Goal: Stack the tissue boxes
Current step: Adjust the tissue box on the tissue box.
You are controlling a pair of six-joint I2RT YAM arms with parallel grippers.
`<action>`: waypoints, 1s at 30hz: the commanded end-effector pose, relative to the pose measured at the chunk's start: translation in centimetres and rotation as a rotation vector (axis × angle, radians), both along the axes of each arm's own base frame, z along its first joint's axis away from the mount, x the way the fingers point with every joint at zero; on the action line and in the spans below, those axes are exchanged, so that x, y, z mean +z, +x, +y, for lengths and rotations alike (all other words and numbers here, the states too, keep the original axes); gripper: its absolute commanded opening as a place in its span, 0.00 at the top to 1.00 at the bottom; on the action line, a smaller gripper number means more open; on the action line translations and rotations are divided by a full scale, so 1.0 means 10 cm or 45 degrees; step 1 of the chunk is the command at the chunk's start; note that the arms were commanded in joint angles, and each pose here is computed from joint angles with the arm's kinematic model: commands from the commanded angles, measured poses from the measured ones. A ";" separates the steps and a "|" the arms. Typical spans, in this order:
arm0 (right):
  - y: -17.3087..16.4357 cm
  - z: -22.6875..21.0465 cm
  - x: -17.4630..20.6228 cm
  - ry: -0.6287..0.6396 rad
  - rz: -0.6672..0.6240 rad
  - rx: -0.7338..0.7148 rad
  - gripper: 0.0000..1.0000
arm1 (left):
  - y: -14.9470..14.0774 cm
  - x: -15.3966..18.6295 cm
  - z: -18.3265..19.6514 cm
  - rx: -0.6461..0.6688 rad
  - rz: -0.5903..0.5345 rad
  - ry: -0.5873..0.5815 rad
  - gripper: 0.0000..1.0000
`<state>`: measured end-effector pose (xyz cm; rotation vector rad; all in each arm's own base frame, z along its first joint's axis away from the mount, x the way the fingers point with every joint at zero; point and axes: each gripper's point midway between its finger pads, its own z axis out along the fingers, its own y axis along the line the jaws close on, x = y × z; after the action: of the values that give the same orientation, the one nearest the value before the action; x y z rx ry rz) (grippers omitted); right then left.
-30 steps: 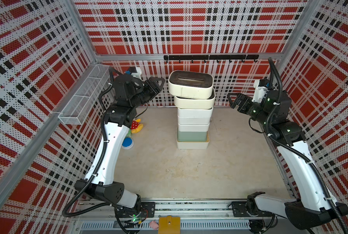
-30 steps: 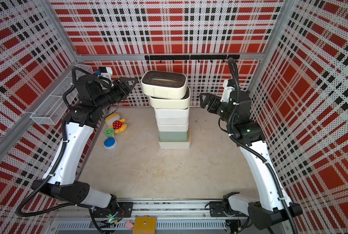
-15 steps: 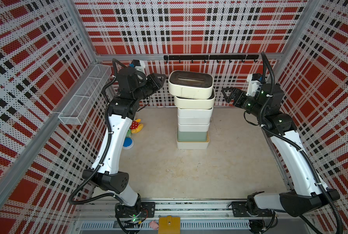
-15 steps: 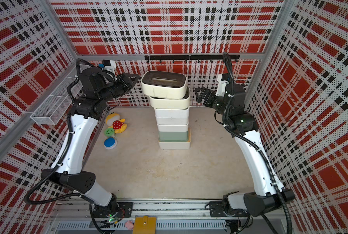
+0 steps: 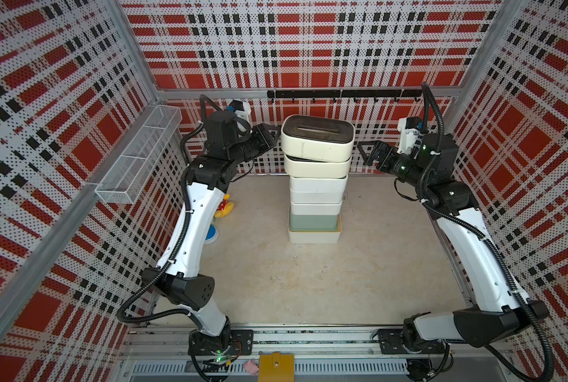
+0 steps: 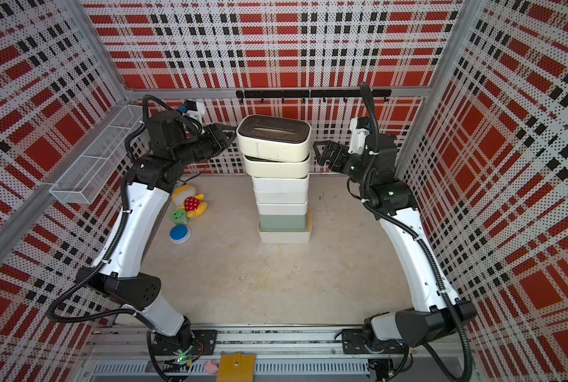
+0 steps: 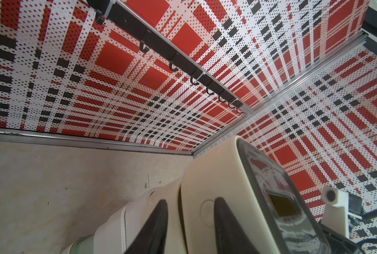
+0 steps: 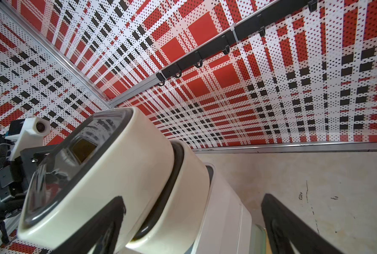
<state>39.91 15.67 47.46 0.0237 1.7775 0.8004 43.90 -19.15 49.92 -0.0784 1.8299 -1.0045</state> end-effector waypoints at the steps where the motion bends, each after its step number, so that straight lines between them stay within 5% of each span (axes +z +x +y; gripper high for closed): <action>1: 0.00 0.01 0.23 0.016 -0.088 0.015 0.00 | -0.13 0.18 -0.01 -0.011 -0.064 0.009 0.61; 30: 0.08 0.04 0.16 0.023 -0.066 0.014 0.00 | -0.40 0.21 0.00 0.005 -0.093 0.009 0.59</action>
<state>40.93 15.65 47.30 0.0325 1.7842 0.8000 40.83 -19.40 50.68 -0.0631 1.8083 -0.9851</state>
